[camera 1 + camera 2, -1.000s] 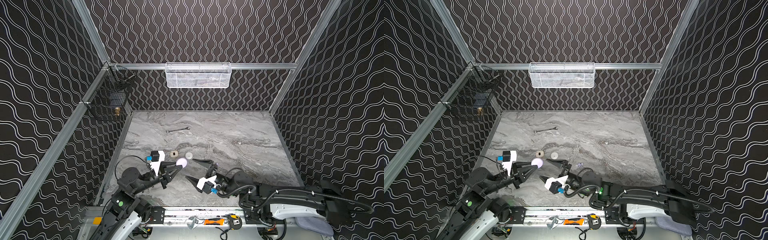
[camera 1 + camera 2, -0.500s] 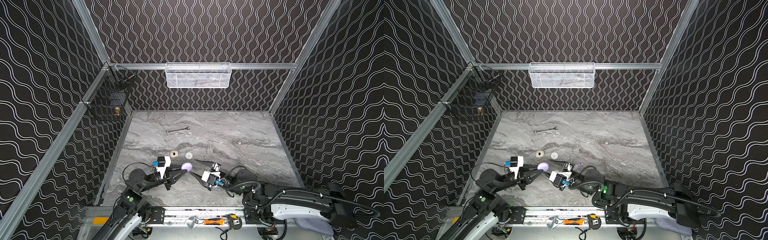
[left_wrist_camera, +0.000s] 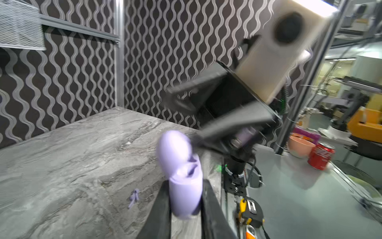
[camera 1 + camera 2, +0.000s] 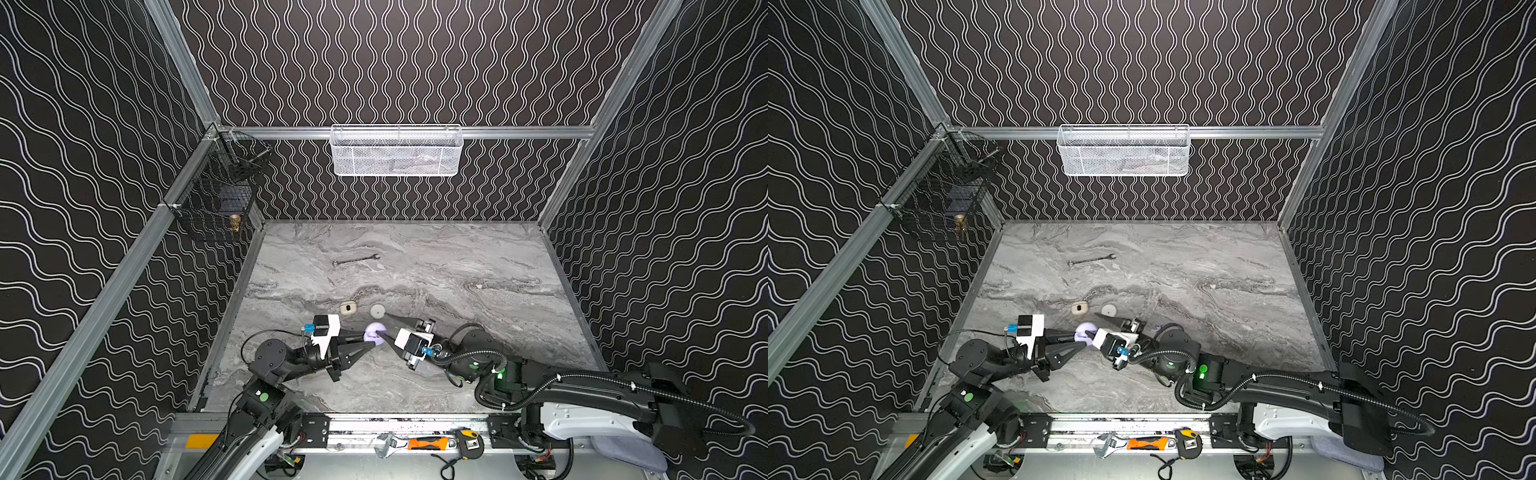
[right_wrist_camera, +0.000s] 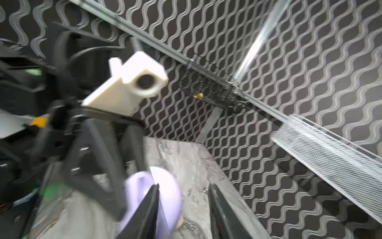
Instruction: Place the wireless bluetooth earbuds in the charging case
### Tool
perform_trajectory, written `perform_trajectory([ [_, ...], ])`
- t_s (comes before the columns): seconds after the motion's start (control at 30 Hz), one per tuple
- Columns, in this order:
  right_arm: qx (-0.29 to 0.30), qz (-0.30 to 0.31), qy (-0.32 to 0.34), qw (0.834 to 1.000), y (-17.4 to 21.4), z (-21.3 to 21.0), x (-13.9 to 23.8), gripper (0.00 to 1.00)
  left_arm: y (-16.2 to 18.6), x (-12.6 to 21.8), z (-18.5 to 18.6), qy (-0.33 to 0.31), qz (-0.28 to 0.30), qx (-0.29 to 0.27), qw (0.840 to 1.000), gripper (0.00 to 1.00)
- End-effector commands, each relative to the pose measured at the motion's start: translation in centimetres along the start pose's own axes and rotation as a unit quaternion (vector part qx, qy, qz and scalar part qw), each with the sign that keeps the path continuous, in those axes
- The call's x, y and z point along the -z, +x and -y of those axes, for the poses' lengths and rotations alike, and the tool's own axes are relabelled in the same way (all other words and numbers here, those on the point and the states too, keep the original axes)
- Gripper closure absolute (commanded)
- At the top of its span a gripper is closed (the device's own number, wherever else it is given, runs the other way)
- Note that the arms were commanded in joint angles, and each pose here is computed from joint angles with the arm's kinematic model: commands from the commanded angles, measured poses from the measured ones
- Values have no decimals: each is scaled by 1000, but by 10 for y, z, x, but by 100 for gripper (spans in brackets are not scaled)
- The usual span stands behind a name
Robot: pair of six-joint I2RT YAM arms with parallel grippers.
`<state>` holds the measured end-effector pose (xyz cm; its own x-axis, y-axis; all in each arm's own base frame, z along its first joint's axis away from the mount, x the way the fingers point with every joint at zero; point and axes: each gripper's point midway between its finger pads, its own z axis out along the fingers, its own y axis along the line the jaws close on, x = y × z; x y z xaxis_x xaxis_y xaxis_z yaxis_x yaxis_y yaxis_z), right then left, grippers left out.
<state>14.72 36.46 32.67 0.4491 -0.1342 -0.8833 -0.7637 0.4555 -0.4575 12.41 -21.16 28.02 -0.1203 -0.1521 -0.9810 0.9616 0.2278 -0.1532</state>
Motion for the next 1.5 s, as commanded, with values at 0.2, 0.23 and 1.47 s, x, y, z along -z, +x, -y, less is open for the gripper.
perform_trajectory([
  [0.2,-68,19,59,996,-16,27,0,60,-5,0,-3,-11,7,-22,1000,100],
  [0.23,-90,17,77,993,-17,34,1,57,-5,1,-4,-17,5,-21,1000,100],
  [1.47,-499,-484,223,684,326,28,67,61,52,11,-42,-109,-37,2,993,100],
])
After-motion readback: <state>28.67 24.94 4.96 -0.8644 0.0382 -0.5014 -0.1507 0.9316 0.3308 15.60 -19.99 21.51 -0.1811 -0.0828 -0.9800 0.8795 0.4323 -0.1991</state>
